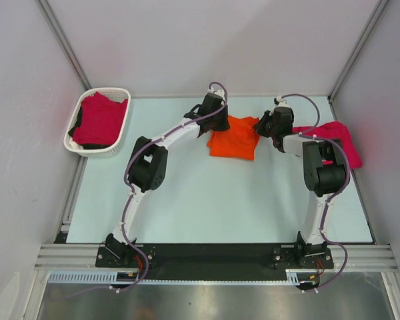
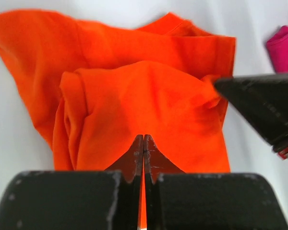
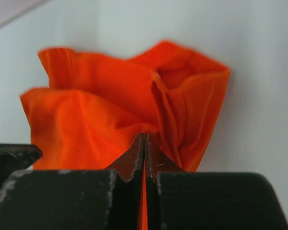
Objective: Fold and stack the t-shirts
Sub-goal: Fold the long partially folded tshirt into a neat square, then smooth out wrinkles on the folded tshirt
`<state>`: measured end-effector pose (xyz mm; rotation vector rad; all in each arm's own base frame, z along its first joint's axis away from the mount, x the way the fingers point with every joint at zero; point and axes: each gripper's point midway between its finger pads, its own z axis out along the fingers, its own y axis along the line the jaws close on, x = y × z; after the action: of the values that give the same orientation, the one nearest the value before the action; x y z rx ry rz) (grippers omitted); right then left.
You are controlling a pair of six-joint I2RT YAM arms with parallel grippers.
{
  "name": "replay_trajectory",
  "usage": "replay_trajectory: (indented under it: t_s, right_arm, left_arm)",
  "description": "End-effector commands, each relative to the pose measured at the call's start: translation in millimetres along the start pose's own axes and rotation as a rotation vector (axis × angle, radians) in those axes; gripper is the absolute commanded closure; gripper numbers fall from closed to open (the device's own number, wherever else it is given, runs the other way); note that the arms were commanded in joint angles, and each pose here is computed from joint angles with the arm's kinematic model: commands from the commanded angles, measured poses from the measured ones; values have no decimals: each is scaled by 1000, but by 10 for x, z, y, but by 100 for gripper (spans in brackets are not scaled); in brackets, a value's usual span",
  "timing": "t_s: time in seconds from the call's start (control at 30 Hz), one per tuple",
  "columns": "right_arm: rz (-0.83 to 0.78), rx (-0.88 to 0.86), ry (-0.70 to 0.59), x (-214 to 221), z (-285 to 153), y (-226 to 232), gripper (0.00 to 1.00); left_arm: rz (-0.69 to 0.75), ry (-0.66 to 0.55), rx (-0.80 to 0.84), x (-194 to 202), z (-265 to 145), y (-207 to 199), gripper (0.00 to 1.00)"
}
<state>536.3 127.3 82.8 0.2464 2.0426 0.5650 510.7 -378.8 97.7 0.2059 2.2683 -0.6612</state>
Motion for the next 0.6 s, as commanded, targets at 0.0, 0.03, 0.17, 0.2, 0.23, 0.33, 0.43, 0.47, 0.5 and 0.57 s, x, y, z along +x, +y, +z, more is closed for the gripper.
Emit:
replay_trajectory:
  t_s: [0.0, 0.03, 0.17, 0.2, 0.23, 0.33, 0.43, 0.47, 0.5, 0.57]
  right_arm:
    - [69, -116, 77, 19, -21, 247, 100]
    - [74, -108, 86, 36, -28, 213, 100]
    - [71, -68, 94, 94, -53, 121, 100]
    - [70, -64, 85, 71, -71, 122, 100]
    - [69, -63, 75, 52, -76, 109, 100]
    - [73, -94, 76, 47, -49, 166, 100]
    - [82, -110, 82, 24, -65, 216, 100]
    - [82, -117, 83, 17, -86, 236, 100]
    - [71, -131, 58, -91, -152, 304, 100]
    - [54, -131, 48, -119, -250, 318, 100]
  left_arm:
    - [-43, -12, 34, -215, -64, 1, 100]
    - [-46, -20, 36, -254, -47, 12, 100]
    - [-79, -3, -8, -233, 35, 225, 100]
    - [-81, -4, -14, -249, 35, 237, 100]
    - [-91, -5, -25, -256, 41, 287, 100]
    - [-111, -18, -32, -314, 65, 335, 100]
    - [-125, -16, -30, -371, 185, 374, 100]
    - [-126, -23, -9, -459, 183, 315, 100]
    - [-145, -4, -10, -386, 272, 378, 100]
    - [-157, -2, 5, -386, 305, 380, 100]
